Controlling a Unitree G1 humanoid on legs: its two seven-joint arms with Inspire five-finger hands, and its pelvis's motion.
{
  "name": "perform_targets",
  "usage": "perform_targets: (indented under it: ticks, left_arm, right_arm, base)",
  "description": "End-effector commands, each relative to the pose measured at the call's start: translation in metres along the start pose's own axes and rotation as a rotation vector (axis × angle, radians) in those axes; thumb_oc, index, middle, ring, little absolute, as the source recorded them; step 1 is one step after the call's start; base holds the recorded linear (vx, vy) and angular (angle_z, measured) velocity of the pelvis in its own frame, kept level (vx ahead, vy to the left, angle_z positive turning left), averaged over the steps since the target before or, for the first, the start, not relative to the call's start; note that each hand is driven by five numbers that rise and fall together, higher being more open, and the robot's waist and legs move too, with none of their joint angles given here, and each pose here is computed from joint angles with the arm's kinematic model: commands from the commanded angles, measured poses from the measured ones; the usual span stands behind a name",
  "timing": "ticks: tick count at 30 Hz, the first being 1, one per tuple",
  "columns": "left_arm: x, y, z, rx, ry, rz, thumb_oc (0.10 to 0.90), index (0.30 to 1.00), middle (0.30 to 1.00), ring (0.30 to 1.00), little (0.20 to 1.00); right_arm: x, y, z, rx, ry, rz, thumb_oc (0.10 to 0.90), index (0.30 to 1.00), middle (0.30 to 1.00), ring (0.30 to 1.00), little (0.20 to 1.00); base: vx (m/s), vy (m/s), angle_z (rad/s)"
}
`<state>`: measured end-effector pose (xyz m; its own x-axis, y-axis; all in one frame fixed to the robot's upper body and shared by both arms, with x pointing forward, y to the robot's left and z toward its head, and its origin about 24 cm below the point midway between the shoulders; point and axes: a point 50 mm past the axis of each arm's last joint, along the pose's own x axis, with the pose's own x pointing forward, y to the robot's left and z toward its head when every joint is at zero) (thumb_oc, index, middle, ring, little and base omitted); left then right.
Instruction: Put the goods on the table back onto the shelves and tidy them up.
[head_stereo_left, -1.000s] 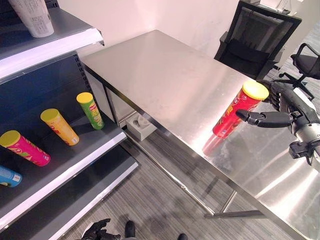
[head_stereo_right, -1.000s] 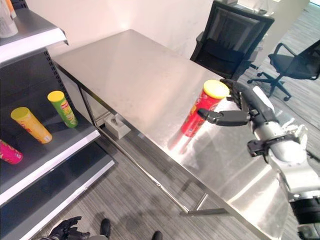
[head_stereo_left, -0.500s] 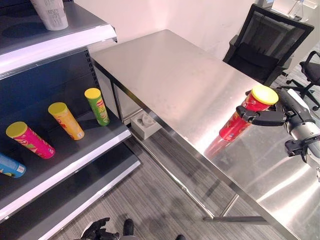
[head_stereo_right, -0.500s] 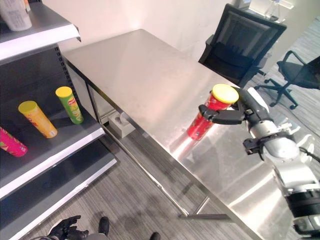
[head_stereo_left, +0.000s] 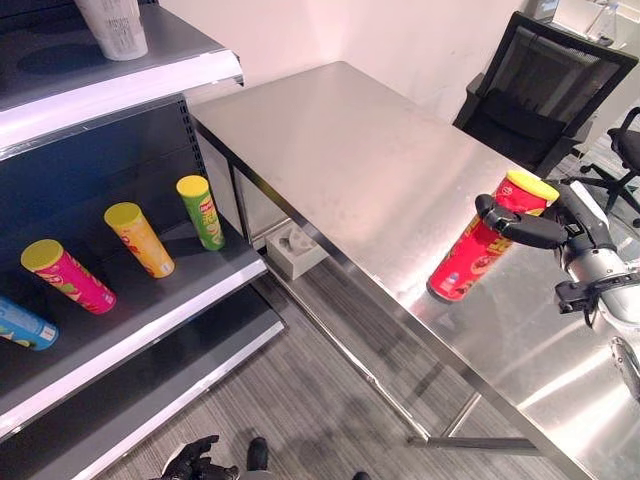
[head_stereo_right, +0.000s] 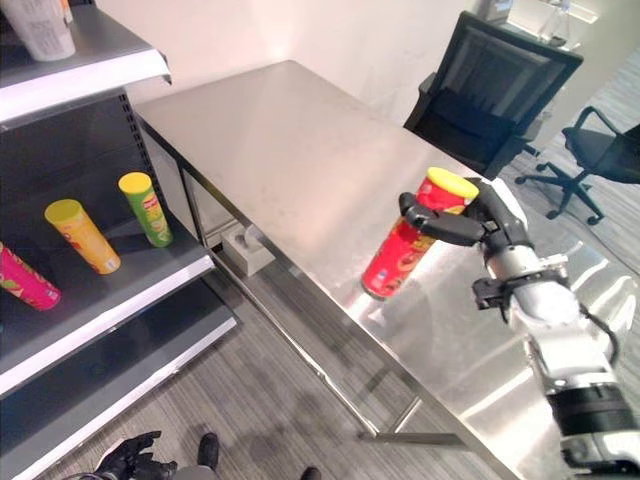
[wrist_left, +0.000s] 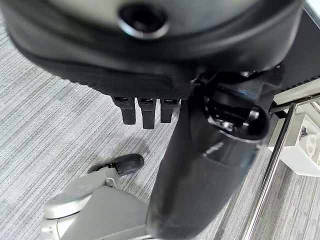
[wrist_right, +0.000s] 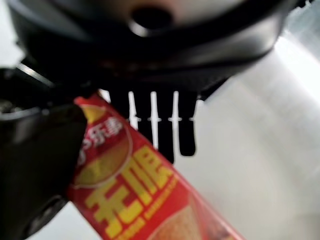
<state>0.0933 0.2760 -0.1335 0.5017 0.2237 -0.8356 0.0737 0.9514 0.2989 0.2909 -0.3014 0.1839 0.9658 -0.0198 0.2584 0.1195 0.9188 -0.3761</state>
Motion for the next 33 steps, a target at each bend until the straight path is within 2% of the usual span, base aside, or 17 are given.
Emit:
perform_targets:
  ticks: [1, 8, 11, 19, 22, 24, 29, 33]
  left_arm:
    - [0.002, 0.013, 0.014, 0.012, -0.051, 0.043, 0.8, 0.9, 0.9, 0.9, 0.9]
    - [0.003, 0.009, 0.016, 0.004, -0.06, 0.035, 0.8, 0.9, 0.9, 0.9, 0.9]
    - [0.005, 0.006, 0.026, -0.014, -0.091, 0.032, 0.8, 0.9, 0.9, 0.9, 0.9]
    - [0.002, 0.001, 0.017, -0.018, -0.072, 0.018, 0.8, 0.9, 0.9, 0.9, 0.9]
    - [0.002, -0.003, 0.021, -0.007, -0.1, -0.003, 0.8, 0.9, 0.9, 0.9, 0.9]
    - [0.003, -0.005, 0.036, 0.029, -0.149, -0.021, 0.8, 0.9, 0.9, 0.9, 0.9]
    - [0.001, 0.024, 0.039, 0.053, -0.161, 0.066, 0.8, 0.9, 0.9, 0.9, 0.9]
    - [0.0, 0.027, 0.031, 0.067, -0.129, 0.068, 0.8, 0.9, 0.9, 0.9, 0.9]
  right_arm:
    - [0.006, -0.03, 0.108, 0.052, -0.551, -0.215, 0.4, 0.3, 0.3, 0.3, 0.3]
    - [-0.007, -0.02, 0.151, 0.16, -0.821, -0.276, 0.4, 0.3, 0.3, 0.3, 0.3]
    - [-0.011, -0.014, 0.169, 0.174, -0.912, -0.243, 0.4, 0.3, 0.3, 0.3, 0.3]
    - [-0.014, 0.005, 0.169, 0.178, -0.912, -0.101, 0.4, 0.3, 0.3, 0.3, 0.3]
    - [-0.017, 0.006, 0.16, 0.171, -0.865, -0.074, 0.4, 0.3, 0.3, 0.3, 0.3]
    - [-0.021, -0.001, 0.148, 0.158, -0.822, -0.12, 0.4, 0.3, 0.3, 0.3, 0.3]
    - [-0.023, 0.004, 0.13, 0.163, -0.758, -0.165, 0.4, 0.3, 0.3, 0.3, 0.3]
    - [-0.027, 0.005, 0.126, 0.149, -0.742, -0.126, 0.4, 0.3, 0.3, 0.3, 0.3]
  base:
    - [-0.05, -0.102, 0.09]
    - [-0.16, -0.182, 0.32]
    - [-0.32, -0.128, 0.68]
    - [-0.2, 0.031, 0.51]
    - [-0.37, 0.383, 1.2]
    - [-0.58, 0.725, 2.01]
    - [-0.52, 0.401, 0.63]
    - [-0.25, 0.138, 0.52]
